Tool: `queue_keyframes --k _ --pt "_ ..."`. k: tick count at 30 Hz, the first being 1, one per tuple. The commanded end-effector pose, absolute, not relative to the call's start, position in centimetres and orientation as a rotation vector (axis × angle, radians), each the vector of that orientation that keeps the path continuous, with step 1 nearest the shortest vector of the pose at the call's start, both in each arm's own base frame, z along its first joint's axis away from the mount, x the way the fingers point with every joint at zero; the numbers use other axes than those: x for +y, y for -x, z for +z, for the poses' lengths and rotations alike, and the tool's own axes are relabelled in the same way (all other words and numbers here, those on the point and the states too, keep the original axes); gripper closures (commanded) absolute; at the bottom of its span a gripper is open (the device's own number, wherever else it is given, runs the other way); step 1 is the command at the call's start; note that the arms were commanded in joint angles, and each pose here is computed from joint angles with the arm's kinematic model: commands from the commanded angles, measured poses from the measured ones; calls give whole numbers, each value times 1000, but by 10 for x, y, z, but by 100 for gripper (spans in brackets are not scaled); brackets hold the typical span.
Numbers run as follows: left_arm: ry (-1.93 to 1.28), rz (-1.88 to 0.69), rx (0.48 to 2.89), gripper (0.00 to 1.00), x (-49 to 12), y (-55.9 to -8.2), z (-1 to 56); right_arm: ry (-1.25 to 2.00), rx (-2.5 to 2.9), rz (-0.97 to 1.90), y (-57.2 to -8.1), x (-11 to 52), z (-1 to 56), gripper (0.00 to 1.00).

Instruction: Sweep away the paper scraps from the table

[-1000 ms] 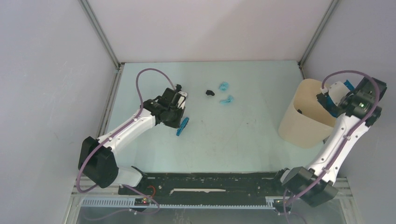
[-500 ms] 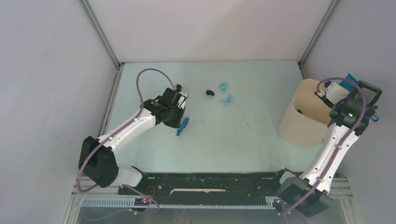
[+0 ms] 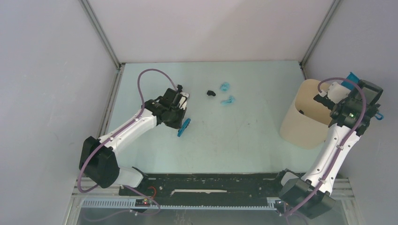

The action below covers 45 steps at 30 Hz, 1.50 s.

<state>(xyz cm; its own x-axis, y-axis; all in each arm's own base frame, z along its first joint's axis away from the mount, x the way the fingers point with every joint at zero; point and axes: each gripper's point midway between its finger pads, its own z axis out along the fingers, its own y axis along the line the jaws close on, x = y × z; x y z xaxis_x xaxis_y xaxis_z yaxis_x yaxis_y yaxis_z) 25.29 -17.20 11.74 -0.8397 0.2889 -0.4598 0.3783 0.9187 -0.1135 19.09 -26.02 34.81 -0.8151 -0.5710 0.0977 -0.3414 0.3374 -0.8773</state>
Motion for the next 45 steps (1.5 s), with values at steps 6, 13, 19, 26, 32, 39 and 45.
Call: queue_keyframes --k 6,13,19,26,32,39,45 --pt "-517 -295 2693 100 -173 -245 110 883 2340 -1555 -188 -260 359 100" --pt "-521 -304 2699 100 -174 -244 109 1073 2198 -1755 -200 -262 372 100" --pt "-520 -301 2696 100 -173 -244 109 1111 2204 -1749 -207 -257 368 100" --pt "-519 -297 2694 100 -173 -245 109 1069 2178 -1697 -211 -252 367 100" --pt "-521 -298 2701 100 -174 -245 108 889 2111 -1465 -220 -226 400 100" --pt "-507 -308 2690 100 -178 -251 111 826 2101 -992 -242 -157 403 100" --pt "-472 -344 2615 100 -187 -266 140 927 2041 -677 -259 -76 381 100"
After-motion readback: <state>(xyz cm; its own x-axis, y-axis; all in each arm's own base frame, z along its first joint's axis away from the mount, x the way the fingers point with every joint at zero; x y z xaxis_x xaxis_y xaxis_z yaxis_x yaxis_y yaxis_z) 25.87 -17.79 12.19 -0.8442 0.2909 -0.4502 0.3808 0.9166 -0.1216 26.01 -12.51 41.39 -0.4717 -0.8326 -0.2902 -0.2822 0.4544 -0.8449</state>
